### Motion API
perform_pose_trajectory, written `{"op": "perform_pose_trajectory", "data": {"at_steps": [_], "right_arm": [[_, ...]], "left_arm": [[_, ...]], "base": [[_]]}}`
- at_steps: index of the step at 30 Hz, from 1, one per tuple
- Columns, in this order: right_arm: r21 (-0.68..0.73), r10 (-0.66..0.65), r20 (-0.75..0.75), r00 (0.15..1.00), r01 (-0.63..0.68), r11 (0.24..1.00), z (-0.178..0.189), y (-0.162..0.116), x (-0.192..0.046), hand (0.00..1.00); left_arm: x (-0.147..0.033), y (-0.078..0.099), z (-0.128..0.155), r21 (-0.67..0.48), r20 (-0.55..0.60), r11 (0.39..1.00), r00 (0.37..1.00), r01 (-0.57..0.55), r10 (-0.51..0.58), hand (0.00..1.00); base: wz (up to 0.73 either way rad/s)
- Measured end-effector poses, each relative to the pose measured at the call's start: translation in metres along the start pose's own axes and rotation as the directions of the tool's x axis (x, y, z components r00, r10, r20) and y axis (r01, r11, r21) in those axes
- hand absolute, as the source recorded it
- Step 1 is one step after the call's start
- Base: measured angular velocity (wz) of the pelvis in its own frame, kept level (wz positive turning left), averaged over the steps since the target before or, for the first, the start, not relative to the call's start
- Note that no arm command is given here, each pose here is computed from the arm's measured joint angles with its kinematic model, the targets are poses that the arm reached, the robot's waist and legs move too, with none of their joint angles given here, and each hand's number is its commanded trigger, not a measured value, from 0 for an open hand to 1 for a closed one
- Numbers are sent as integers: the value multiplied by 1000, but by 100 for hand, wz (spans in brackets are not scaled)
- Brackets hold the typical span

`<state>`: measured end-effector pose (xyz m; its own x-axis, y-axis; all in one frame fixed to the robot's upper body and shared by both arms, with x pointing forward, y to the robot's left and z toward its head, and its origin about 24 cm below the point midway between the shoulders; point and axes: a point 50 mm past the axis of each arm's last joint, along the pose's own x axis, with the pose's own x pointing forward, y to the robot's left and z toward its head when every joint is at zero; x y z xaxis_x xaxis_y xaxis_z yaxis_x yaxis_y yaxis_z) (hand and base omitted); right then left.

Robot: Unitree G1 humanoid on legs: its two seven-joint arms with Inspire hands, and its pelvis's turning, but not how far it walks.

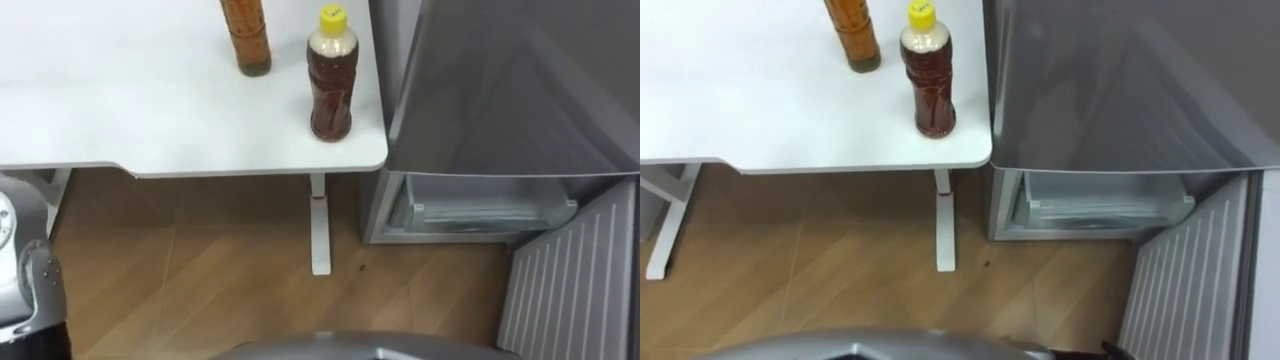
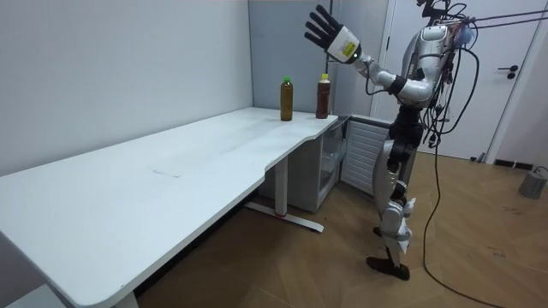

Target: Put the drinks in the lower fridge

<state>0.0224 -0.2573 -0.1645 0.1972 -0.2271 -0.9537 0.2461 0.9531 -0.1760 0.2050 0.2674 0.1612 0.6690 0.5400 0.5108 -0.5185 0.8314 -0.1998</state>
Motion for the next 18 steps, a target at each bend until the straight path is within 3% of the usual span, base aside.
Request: {"op": "perform_pose_trajectory", "data": {"at_steps": [5,11,18], "right_arm": [[-57,29,12,1000,-28,998,9,2,1,0],[-90,39,-3,999,-40,995,5,1,1,0],[-90,35,-15,999,-37,995,3,-1,1,0]], "left_arm": [[-6,-27,5,-100,-10,953,958,285,-287,0],[-10,-38,3,-124,-31,893,898,433,-439,0],[-11,-50,6,-169,-23,834,844,525,-536,0]], "base": [[-5],[0],[-1]]}}
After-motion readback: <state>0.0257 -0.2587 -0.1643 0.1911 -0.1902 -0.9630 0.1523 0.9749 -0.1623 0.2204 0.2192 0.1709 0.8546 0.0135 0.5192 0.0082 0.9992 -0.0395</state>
